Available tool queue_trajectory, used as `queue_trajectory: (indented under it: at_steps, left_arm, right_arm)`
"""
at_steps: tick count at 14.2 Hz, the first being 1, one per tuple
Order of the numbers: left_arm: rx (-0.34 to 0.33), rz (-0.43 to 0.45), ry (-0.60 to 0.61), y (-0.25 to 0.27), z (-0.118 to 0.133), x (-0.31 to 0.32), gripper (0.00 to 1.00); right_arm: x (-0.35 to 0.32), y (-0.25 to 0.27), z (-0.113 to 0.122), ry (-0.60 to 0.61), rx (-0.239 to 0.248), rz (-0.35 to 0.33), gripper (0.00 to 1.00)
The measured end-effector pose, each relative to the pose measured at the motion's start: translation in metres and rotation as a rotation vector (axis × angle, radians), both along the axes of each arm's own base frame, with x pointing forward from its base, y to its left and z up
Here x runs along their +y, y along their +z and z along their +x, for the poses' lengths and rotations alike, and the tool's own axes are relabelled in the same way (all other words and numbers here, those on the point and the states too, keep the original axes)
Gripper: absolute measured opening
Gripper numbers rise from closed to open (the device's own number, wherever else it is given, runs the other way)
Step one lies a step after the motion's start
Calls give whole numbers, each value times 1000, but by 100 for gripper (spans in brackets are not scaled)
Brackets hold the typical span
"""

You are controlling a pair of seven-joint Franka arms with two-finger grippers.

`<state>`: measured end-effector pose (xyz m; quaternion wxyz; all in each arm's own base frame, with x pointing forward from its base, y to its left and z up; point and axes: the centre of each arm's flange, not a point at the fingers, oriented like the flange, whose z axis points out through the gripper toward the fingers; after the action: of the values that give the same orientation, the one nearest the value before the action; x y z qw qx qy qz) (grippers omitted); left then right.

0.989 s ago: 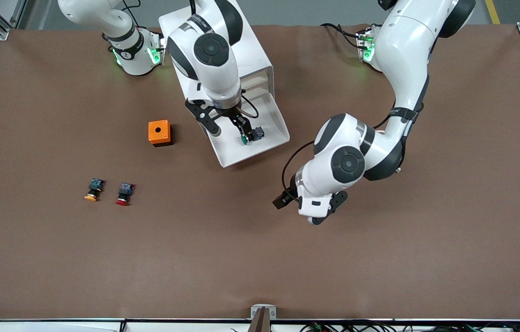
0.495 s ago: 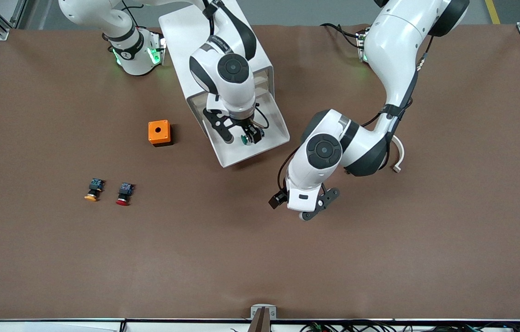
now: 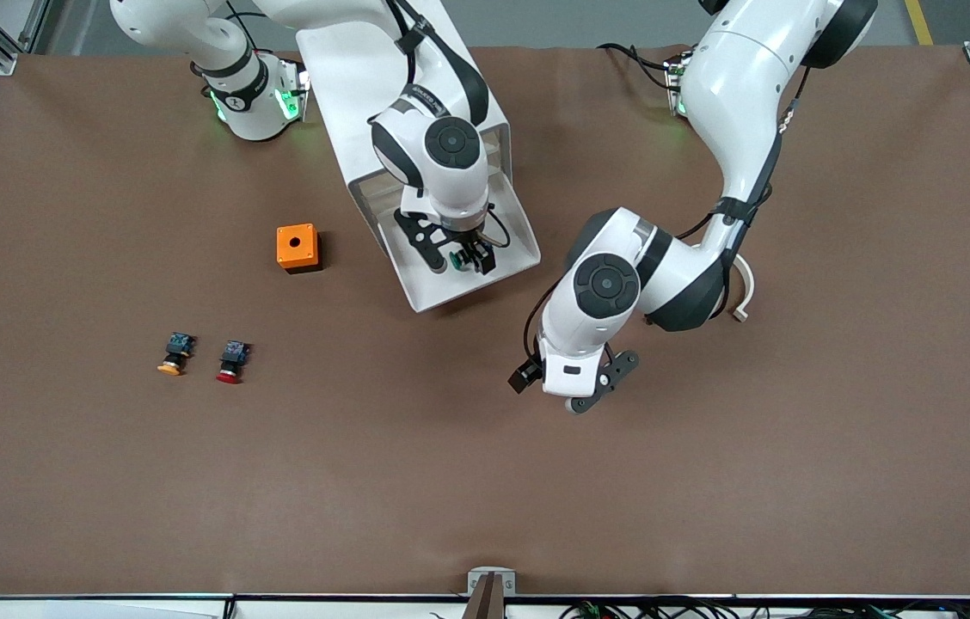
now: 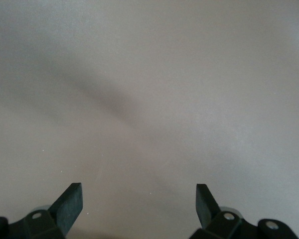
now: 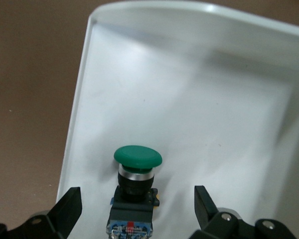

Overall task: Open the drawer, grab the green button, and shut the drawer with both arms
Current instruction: 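Grasp the green push button in the drawer with the right gripper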

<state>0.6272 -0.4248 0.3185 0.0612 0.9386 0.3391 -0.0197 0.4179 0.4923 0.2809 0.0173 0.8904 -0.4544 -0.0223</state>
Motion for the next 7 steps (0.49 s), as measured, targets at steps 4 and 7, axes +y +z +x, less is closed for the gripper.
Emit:
queue_trajectory:
  at_steps: [4,7]
  left_arm:
    - [-4,9,-3,-4,0,1,100]
    - [9,18,-11,-13,-5,-2,100]
  right_arm:
    - [10,-14,-10,12,2,-8,100]
    - [16,-23,-15,8,6,-17,100]
